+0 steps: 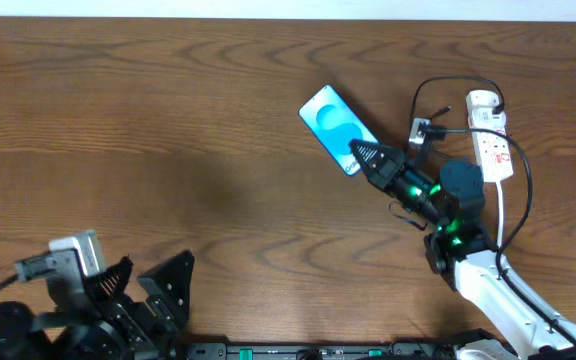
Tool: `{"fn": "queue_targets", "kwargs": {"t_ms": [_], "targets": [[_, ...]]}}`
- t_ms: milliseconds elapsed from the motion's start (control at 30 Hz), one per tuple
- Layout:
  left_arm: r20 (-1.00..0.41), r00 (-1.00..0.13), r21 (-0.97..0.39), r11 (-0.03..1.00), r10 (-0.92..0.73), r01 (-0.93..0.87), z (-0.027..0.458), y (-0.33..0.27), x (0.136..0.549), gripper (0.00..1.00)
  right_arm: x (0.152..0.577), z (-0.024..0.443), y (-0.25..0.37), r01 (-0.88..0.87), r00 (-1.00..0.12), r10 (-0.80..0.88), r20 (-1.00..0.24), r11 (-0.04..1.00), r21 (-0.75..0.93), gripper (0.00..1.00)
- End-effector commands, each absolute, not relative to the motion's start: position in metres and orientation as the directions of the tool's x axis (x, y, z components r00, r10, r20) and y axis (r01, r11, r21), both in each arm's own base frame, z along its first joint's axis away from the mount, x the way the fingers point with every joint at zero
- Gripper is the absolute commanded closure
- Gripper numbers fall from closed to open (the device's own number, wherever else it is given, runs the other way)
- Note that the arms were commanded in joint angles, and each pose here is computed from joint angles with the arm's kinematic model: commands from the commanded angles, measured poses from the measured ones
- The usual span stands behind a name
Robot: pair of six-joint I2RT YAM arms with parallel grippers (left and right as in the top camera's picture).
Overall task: Plug charger to phone and switch on socket
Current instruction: 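Release the left gripper and carry the phone right with right gripper, then bring the left gripper to the phone's left edge and grasp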
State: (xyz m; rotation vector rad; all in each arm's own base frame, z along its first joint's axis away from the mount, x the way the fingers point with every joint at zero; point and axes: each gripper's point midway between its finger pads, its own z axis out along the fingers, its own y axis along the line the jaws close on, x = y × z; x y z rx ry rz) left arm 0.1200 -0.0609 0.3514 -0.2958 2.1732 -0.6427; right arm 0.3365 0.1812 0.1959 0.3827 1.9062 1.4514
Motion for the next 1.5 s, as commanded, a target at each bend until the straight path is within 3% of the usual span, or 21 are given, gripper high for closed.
{"fn": "queue_targets", "kwargs": {"t_ms": [0,100,267,433,667,933,1200,1467], "targets": [[-0.55,-0.641,-0.599,0.788,-0.536,-0.144,0.302,-0.051,0.142,0.02,0.331,0.204,0.185,-0.189,-0.735,0.598,-0.321,0.274,0.943,0.99],[-0.418,-0.645,-0.705,0.676,-0.64,-0.214,0.266,-0.057,0.172,0.02,0.33,0.206,0.186,-0.198,-0.737,0.592,-0.325,0.269,0.942,0.99],[-0.209,-0.695,-0.893,0.424,-0.687,-0.151,0.233,-0.089,0.225,0.02,0.328,0.205,0.187,-0.191,-0.746,0.588,-0.312,0.26,0.947,0.99],[0.005,-0.694,-0.964,0.18,-0.72,-0.194,0.207,-0.102,0.267,0.02,0.328,0.204,0.187,-0.146,-0.756,0.602,-0.258,0.229,0.962,0.99],[-0.049,-0.776,-0.985,0.161,-0.629,-0.068,0.212,-0.145,0.297,0.02,0.329,0.204,0.186,-0.067,-0.761,0.628,-0.161,0.171,0.983,0.99],[0.134,-0.796,-0.97,0.086,-0.59,-0.226,0.169,-0.184,0.318,0.02,0.321,0.204,0.194,-0.04,-0.801,0.588,-0.112,0.134,0.99,0.99],[0.135,-0.802,-0.985,0.009,-0.582,-0.172,0.187,-0.189,0.327,0.02,0.306,0.204,0.219,0.048,-0.838,0.546,0.001,0.071,0.996,0.99],[0.174,-0.8,-0.981,-0.028,-0.575,-0.193,0.192,-0.192,0.326,0.03,0.303,0.197,0.234,0.074,-0.818,0.575,0.008,0.091,0.993,0.99]]}}
